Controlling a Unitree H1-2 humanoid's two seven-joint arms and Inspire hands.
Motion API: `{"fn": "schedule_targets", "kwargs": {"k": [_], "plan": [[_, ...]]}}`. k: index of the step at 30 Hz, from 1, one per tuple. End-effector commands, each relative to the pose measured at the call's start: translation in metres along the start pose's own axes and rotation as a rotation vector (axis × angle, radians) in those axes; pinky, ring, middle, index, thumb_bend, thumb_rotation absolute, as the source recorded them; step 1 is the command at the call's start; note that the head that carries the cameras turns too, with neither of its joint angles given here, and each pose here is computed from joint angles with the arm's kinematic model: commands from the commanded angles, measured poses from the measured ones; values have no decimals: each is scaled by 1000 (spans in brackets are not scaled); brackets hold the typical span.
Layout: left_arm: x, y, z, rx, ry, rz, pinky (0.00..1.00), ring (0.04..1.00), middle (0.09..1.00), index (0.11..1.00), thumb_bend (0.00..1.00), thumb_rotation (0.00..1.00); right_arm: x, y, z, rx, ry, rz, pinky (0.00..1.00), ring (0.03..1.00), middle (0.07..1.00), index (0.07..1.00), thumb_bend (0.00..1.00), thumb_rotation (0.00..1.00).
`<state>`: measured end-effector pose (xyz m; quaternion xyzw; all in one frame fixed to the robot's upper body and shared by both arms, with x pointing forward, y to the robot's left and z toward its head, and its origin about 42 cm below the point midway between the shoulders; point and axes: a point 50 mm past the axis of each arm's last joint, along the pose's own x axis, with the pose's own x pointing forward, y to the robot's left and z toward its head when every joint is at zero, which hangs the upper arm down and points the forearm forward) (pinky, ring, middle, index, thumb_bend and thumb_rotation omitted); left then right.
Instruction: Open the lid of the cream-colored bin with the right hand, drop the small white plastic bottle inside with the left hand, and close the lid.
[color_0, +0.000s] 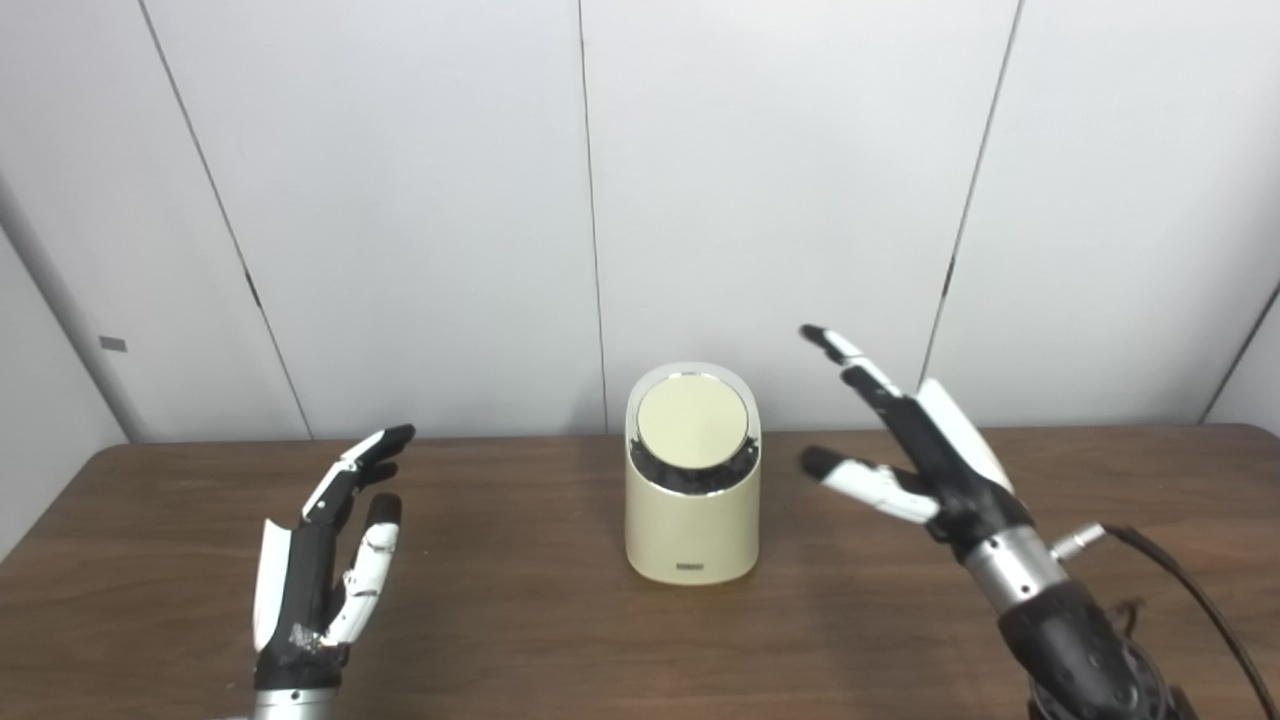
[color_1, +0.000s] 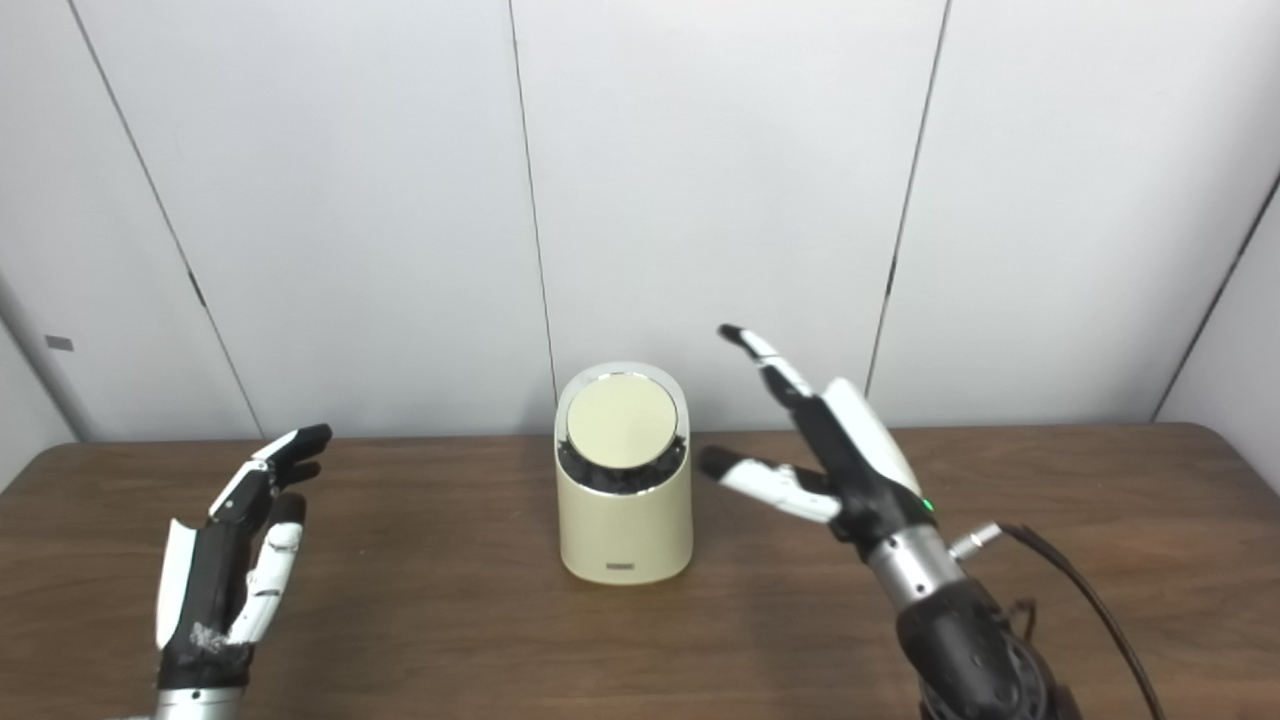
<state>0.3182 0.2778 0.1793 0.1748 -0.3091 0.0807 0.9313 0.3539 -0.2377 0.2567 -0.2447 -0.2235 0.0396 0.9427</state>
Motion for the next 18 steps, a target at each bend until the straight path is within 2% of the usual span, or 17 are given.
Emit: {"fn": "schedule_targets", "kwargs": {"k": [1, 3, 4, 5, 6, 8, 12, 14, 16, 17, 18], "plan": [[11, 6, 6, -6, -62, 16, 785, 832, 828, 808, 432, 900, -7, -8, 1, 70, -95, -97, 975, 998, 997, 955, 747, 912], [11, 6, 5, -4, -60, 12, 778, 833, 827, 801, 409, 883, -18, -9, -10, 135, -124, -142, 945, 980, 977, 926, 436, 858], [11, 7, 5, -4, -60, 11, 773, 832, 827, 799, 398, 879, -21, -9, -13, 152, -133, -155, 923, 965, 963, 917, 352, 837], [10, 6, 5, -7, -59, 10, 770, 831, 827, 798, 392, 877, -28, -9, -19, 161, -131, -183, 913, 958, 957, 912, 309, 824], [10, 6, 6, -11, -58, 9, 772, 834, 832, 802, 351, 871, -35, -8, -24, 164, -132, -208, 867, 919, 922, 887, 230, 741], [9, 6, 5, -18, -54, 9, 771, 834, 834, 805, 303, 867, -44, -7, -30, 167, -135, -240, 823, 881, 890, 865, 193, 647], [8, 7, 4, -37, -43, 7, 766, 830, 833, 804, 260, 842, -60, -2, -39, 183, -88, -300, 761, 840, 856, 834, 219, 515], [5, 6, 2, -47, -34, 11, 755, 821, 826, 795, 249, 790, -68, 2, -44, 180, -64, -309, 761, 837, 852, 831, 197, 394], [3, 6, 1, -47, -25, 14, 729, 800, 809, 783, 238, 689, -73, 5, -48, 179, -52, -316, 749, 821, 839, 824, 185, 254], [1, 5, 0, -57, -16, 18, 724, 796, 806, 781, 236, 670, -76, 6, -53, 174, -43, -325, 747, 818, 836, 822, 183, 228], [-1, 4, -2, -58, -7, 20, 704, 784, 797, 774, 241, 605, -79, 7, -58, 174, -37, -328, 730, 799, 821, 806, 187, 167]]}}
